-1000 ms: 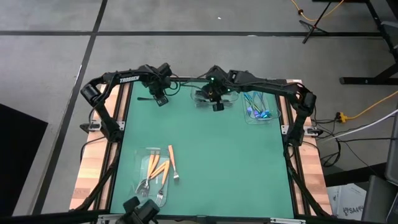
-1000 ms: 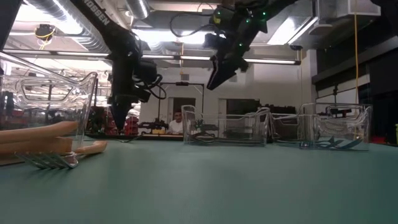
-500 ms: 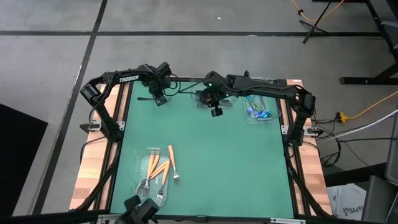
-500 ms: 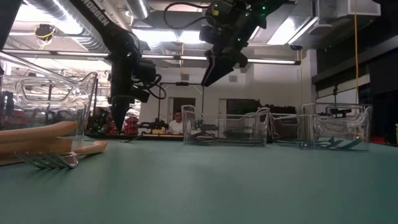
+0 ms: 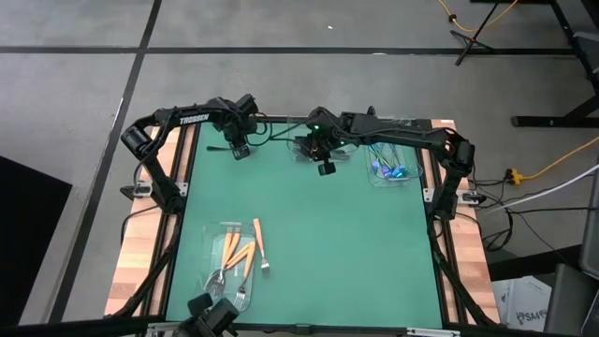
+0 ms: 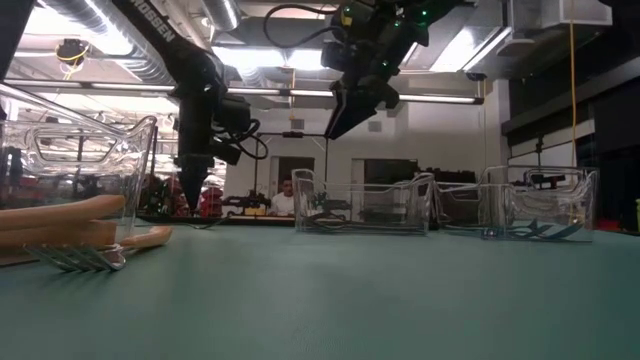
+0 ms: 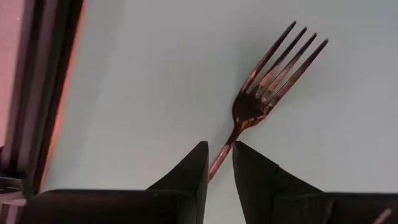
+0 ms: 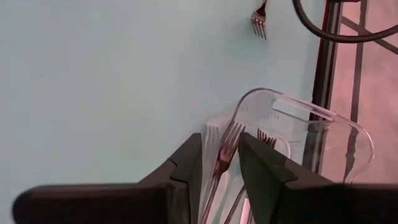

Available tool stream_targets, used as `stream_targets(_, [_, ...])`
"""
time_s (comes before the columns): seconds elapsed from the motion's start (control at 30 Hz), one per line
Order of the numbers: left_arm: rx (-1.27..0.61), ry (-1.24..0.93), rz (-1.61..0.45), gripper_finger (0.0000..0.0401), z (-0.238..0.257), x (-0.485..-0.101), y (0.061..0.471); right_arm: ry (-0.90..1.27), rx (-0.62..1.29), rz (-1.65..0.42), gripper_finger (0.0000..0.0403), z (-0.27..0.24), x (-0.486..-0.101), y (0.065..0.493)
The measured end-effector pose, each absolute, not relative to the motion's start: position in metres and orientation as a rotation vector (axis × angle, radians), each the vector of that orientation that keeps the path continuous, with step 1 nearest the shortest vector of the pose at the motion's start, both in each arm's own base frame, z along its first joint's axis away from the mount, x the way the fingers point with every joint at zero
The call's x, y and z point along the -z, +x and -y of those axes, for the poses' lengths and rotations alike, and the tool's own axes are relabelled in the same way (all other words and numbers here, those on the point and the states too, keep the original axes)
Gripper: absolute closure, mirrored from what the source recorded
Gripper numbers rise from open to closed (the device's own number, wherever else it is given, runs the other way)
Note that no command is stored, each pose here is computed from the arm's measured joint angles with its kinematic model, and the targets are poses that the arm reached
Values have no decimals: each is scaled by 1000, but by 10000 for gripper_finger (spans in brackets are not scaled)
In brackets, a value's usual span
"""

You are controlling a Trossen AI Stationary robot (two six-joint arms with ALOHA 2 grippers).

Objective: Sort silverware by color (type)
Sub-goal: Put the black fork into the top left transparent bin

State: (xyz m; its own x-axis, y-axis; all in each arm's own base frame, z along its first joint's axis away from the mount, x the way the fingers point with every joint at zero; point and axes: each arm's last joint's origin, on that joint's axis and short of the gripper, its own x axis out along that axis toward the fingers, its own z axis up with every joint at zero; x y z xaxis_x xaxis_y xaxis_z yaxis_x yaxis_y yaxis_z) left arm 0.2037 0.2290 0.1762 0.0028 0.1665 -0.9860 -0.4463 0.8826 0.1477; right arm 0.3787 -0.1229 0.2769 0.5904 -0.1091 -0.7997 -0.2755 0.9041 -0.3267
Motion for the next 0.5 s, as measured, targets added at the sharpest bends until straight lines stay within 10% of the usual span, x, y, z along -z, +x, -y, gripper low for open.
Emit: stream_targets(0.5, [-492, -118, -1554, 333, -225, -164, 201, -448, -101, -943, 308, 123, -277, 379])
